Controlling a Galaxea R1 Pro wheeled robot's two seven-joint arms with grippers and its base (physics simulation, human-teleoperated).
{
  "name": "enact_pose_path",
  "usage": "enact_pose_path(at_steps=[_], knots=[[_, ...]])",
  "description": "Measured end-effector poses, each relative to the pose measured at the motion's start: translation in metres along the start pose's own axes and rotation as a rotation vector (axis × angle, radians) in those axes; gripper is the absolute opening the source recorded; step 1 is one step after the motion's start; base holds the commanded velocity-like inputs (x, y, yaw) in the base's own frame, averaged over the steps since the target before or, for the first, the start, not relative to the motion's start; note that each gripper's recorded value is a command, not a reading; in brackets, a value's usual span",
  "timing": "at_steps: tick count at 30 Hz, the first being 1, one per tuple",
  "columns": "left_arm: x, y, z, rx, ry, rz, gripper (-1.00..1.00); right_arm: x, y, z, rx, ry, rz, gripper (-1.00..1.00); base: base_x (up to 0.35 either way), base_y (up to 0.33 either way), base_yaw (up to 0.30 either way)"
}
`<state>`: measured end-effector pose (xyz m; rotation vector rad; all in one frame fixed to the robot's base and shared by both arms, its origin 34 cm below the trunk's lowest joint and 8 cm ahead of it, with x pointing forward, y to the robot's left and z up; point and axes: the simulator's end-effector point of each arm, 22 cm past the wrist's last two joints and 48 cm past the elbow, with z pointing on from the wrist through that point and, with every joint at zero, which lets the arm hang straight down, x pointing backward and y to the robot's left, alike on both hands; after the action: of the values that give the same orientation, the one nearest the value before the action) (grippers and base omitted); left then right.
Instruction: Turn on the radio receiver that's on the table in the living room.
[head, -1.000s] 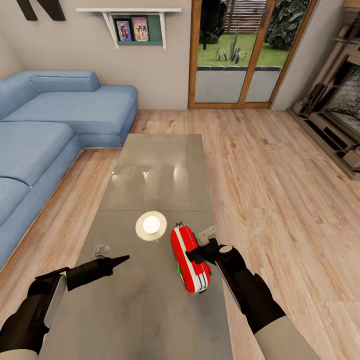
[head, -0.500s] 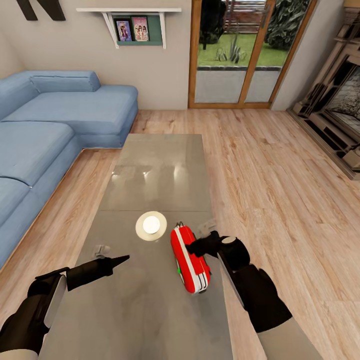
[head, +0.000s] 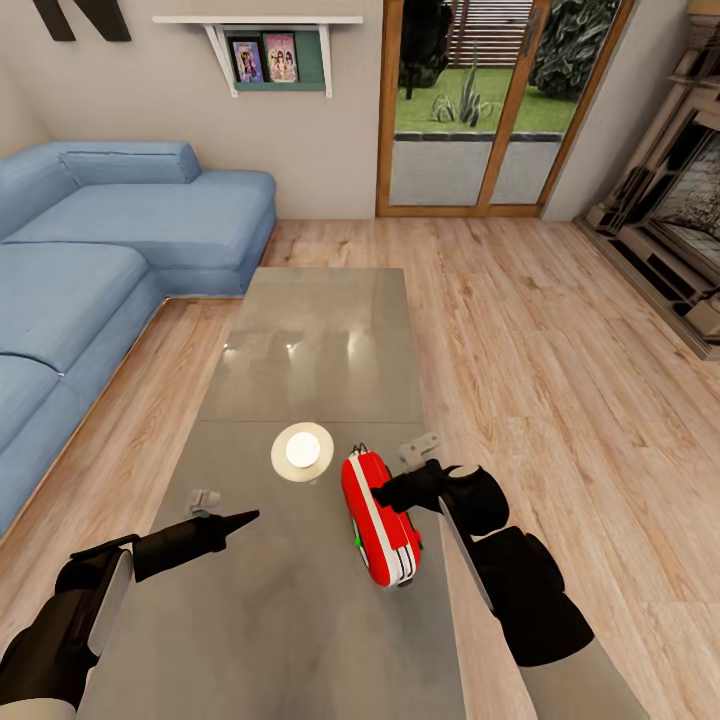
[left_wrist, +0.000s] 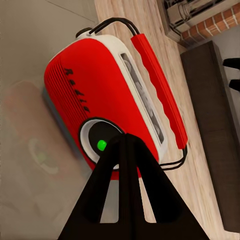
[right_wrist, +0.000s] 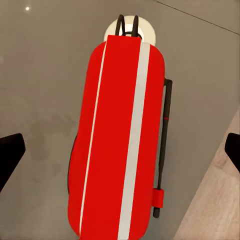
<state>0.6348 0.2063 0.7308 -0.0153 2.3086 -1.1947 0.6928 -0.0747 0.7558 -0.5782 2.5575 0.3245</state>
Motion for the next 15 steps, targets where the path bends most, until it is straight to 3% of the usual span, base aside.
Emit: enact_pose_path(at_steps=[15], knots=[[0.0002,-0.0011,0.0004,0.002,0.004,0.0,-1.0,-0.0034,0.003,-0.0024,-0.006,-0.009,-0.011,1.0,0.0,0.0,0.0]])
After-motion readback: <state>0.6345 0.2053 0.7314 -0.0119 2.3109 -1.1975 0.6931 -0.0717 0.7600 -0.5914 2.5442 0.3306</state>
